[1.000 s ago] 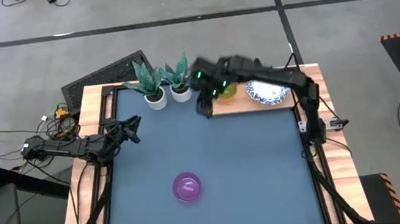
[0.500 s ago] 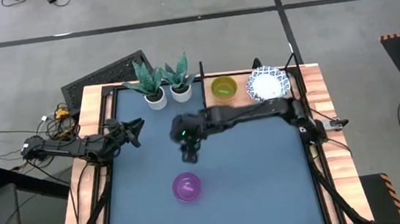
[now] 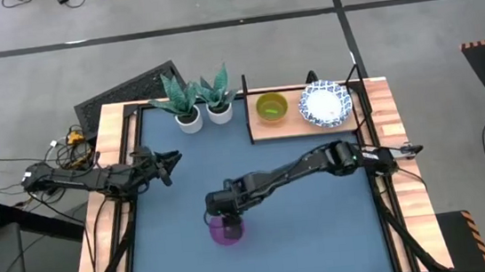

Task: Place and stack bowls onto a shelf
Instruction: Stack the violet bowl on the green bowl on the shelf

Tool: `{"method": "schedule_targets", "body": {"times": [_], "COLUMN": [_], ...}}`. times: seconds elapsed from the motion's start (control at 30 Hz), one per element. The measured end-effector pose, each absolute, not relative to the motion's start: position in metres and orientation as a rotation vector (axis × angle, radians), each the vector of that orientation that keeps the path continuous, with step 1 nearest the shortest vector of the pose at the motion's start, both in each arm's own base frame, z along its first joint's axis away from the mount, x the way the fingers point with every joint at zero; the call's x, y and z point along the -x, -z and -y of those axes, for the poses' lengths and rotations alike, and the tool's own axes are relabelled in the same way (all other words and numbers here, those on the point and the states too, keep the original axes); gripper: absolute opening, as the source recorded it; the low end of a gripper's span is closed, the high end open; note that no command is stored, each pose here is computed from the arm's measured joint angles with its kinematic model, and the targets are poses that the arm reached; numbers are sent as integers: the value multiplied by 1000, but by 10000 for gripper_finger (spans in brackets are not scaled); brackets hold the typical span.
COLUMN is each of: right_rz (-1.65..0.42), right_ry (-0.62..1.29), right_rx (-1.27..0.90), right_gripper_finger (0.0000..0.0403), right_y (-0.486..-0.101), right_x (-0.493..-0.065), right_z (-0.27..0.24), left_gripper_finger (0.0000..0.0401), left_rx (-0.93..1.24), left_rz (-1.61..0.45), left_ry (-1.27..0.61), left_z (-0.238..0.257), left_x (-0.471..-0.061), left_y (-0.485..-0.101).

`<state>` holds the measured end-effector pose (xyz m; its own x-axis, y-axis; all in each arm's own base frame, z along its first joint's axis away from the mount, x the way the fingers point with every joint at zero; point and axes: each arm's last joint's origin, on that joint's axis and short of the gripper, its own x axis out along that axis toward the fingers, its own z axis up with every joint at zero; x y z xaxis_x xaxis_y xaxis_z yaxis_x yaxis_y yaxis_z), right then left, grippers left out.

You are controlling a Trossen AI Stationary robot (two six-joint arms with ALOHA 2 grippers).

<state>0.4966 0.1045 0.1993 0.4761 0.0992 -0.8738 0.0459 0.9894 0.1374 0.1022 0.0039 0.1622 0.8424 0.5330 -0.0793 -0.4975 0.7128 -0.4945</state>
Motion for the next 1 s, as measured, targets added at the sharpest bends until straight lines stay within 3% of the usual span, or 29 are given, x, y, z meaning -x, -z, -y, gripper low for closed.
{"method": "schedule_targets", "body": {"times": [0.27,0.57,0.73,1.0], "right_rz": [-1159,-1185,-1169,-1048], "right_ry": [0,14,24,26], "right_rx": [-159,-178,-181,-121], "right_gripper_finger": [203,23,24,24], "right_y": [-171,-175,-197,-298], "right_x": [-498,-494,-488,-450], "right_z": [-108,-107,-101,-60], "left_gripper_finger": [99,99,98,98], "left_rx": [579,657,699,766], "left_rz": [21,30,42,64], "left_ry": [-503,-504,-506,-514], "left_z": [-1,-1,-1,-1], "left_x": [-106,-106,-106,-106], "left_y": [-158,-157,-157,-157]}}
